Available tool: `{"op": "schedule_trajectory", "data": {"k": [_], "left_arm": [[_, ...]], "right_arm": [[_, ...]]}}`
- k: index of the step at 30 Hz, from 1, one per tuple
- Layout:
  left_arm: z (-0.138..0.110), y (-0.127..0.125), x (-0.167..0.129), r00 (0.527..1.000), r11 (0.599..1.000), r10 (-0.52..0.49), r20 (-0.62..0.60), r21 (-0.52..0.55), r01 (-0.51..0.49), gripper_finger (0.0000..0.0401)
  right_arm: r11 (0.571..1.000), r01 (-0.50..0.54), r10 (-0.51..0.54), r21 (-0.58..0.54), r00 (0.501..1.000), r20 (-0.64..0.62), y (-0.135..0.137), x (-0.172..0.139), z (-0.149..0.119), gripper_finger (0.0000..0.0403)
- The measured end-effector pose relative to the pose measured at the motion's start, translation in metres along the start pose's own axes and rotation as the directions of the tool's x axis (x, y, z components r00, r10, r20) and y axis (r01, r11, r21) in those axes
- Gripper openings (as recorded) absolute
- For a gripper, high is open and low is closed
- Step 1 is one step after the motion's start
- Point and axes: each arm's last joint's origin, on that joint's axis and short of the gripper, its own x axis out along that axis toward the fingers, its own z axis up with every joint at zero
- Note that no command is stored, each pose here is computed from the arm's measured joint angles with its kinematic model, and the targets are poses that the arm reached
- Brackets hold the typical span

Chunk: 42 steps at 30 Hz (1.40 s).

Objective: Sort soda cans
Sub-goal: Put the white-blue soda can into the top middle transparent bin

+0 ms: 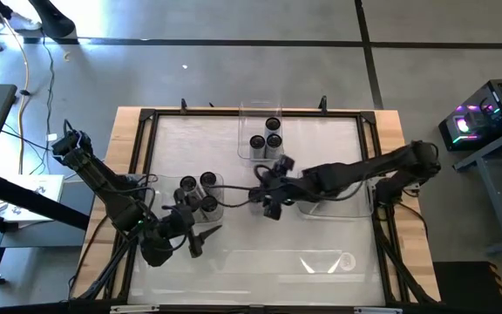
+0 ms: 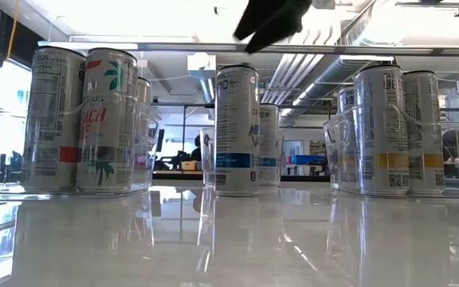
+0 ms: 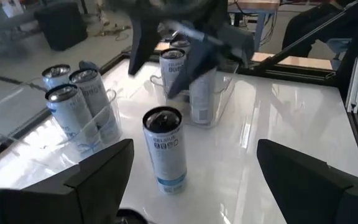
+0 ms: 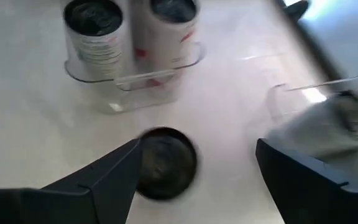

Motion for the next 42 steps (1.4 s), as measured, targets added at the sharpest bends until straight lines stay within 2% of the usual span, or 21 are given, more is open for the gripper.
{"op": "schedule_trajectory", "data": {"k": [4,8,13,17,20,22,25,27,29,36,42], "left_arm": [[0.003,-0.004,0.001,1.0,0.999,-0.013,0.025,0.03,0.012,0.0335],[0.004,-0.013,0.012,0.998,0.996,-0.038,0.041,0.081,0.035,0.0335],[0.009,-0.027,0.045,0.984,0.976,-0.172,0.055,0.143,0.163,0.0335],[0.017,-0.023,0.077,0.958,0.959,-0.276,0.078,0.086,0.269,0.0335],[0.017,-0.011,0.1,0.955,0.954,-0.293,0.051,0.086,0.288,0.0335],[0.016,-0.002,0.114,0.957,0.953,-0.289,0.02,0.103,0.285,0.0335],[0.015,0.013,0.126,0.976,0.97,-0.218,-0.019,0.109,0.219,0.0335],[0.014,0.023,0.132,0.986,0.984,-0.158,-0.045,0.076,0.161,0.0335],[0.014,0.03,0.136,0.986,0.986,-0.148,-0.072,0.07,0.153,0.0335],[0.01,0.041,0.147,0.946,0.955,-0.277,-0.169,0.062,0.29,0.0335],[0.005,0.051,0.156,0.965,0.975,-0.176,-0.194,0.099,0.198,0.0335]], "right_arm": [[0.995,0.079,-0.079,-0.054,0.997,0.003,-0.002,-0.031,-0.005,0.0311],[0.993,0.044,-0.047,-0.107,0.998,-0.03,0.006,-0.06,-0.016,0.0311],[0.99,-0.054,0.049,-0.129,0.998,-0.037,0.042,-0.083,-0.033,0.0312],[0.985,-0.095,0.095,-0.147,0.995,-0.01,0.077,-0.095,-0.064,0.0312],[0.994,-0.076,0.079,-0.073,0.996,0.039,0.097,-0.098,-0.096,0.0312],[0.997,-0.07,0.068,0.017,0.994,0.08,0.107,-0.096,-0.119,0.0312],[0.982,-0.101,0.074,0.157,0.982,0.171,0.118,-0.092,-0.151,0.0312],[0.966,-0.131,0.077,0.221,0.968,0.237,0.122,-0.088,-0.168,0.0312],[0.953,-0.152,0.073,0.261,0.955,0.289,0.123,-0.083,-0.183,0.0312],[0.938,-0.162,0.048,0.305,0.936,0.348,0.12,-0.075,-0.197,0.0312],[0.957,-0.132,0.031,0.26,0.933,0.359,0.118,-0.071,-0.191,0.0312]]}}
